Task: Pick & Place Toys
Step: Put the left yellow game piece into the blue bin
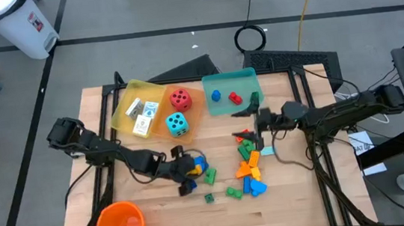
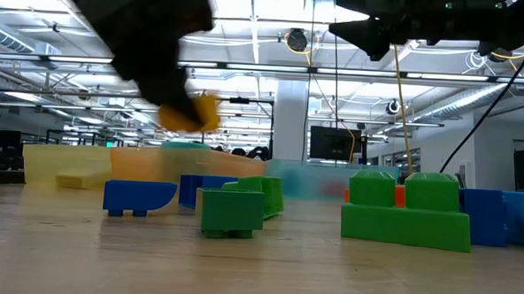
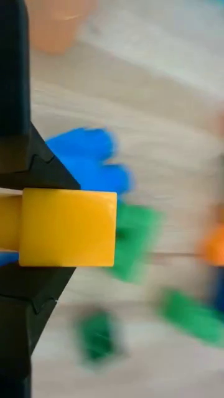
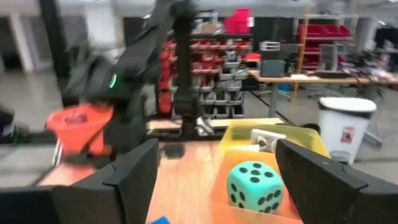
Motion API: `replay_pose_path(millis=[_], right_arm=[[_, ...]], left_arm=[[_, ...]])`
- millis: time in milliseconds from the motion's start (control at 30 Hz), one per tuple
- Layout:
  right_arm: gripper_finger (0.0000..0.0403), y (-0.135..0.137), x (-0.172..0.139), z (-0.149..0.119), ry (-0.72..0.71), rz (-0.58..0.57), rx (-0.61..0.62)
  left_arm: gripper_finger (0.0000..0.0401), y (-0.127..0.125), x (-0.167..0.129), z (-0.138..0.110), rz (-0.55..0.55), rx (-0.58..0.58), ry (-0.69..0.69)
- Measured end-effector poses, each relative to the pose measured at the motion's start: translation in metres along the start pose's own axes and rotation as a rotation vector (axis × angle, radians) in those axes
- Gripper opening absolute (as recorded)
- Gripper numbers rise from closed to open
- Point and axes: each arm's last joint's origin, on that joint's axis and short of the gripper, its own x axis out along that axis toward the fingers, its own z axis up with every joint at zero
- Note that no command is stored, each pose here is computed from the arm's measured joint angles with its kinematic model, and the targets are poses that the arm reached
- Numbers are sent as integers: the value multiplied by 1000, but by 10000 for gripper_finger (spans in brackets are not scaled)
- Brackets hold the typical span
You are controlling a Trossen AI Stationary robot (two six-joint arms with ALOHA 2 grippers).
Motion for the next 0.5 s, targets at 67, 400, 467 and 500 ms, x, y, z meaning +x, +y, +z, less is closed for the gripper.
replay_pose_path(millis=[67,400,467,500], right_arm=[[290,9,4,-7,25,39,-94],[290,76,49,-40,134,186,-788],[290,81,60,-41,152,146,-816],[290,84,64,-42,155,148,-821]], left_arm=[[141,1,-3,18,-17,-113,-42],[145,10,-23,89,-303,-351,-135],[144,9,-28,99,-334,-331,-157],[141,9,-30,103,-345,-321,-170]])
